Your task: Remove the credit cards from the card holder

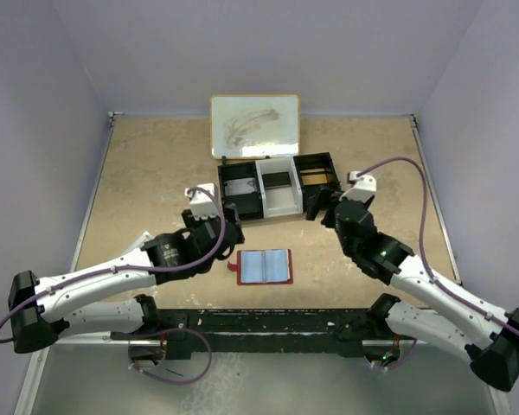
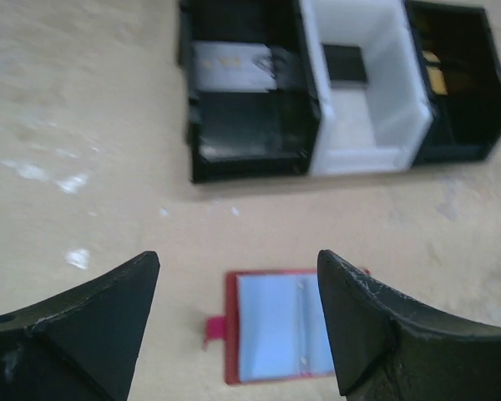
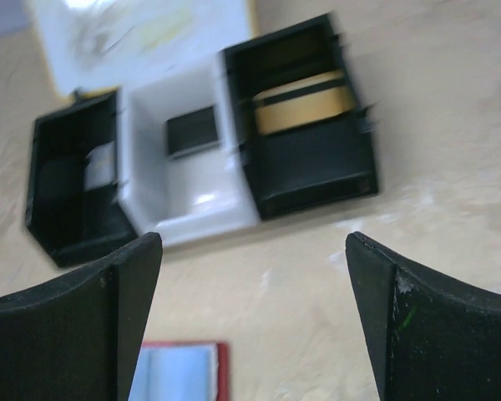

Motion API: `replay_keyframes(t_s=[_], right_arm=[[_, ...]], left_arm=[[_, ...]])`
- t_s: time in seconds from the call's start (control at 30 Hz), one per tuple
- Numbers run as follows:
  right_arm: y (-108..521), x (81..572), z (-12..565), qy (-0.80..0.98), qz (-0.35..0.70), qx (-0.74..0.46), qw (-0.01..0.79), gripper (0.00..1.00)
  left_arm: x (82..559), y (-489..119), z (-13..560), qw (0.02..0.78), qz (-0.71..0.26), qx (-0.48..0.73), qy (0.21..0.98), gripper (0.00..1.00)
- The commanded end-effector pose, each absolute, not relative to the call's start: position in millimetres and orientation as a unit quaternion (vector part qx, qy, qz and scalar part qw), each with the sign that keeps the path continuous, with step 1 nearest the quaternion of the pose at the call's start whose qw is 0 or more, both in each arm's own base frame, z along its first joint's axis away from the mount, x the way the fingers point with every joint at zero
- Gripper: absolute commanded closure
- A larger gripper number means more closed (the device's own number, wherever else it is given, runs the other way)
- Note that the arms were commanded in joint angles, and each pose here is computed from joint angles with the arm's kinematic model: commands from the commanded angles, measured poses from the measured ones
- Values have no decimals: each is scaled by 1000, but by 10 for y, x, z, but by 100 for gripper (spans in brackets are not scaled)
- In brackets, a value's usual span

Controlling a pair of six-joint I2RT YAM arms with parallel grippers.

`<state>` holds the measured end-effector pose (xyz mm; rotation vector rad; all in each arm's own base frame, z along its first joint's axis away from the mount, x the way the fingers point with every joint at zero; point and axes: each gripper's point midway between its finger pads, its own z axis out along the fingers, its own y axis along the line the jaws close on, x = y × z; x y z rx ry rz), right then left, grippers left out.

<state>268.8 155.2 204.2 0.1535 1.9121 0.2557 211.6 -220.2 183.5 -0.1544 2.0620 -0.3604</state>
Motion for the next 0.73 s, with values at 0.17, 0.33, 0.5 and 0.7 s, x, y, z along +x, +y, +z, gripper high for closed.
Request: replay_keyframes(t_s=[0.17, 0.33, 0.5, 0.7], right_arm=[[662, 2884, 2560, 740, 98, 121, 655, 5], [553, 2621, 3413, 694, 94, 70, 710, 1], [598, 2478, 3809, 682, 110, 35, 722, 0], [580, 2482, 3857, 684, 115, 52, 718, 0]], left_arm=[[2566, -448, 2357, 544, 90, -176, 816, 24], [2333, -87, 2936, 609, 57, -258, 748, 21], [2170, 78, 3144, 624, 40, -290, 724, 21], [2155, 154, 3159, 620, 77, -287, 726, 21]])
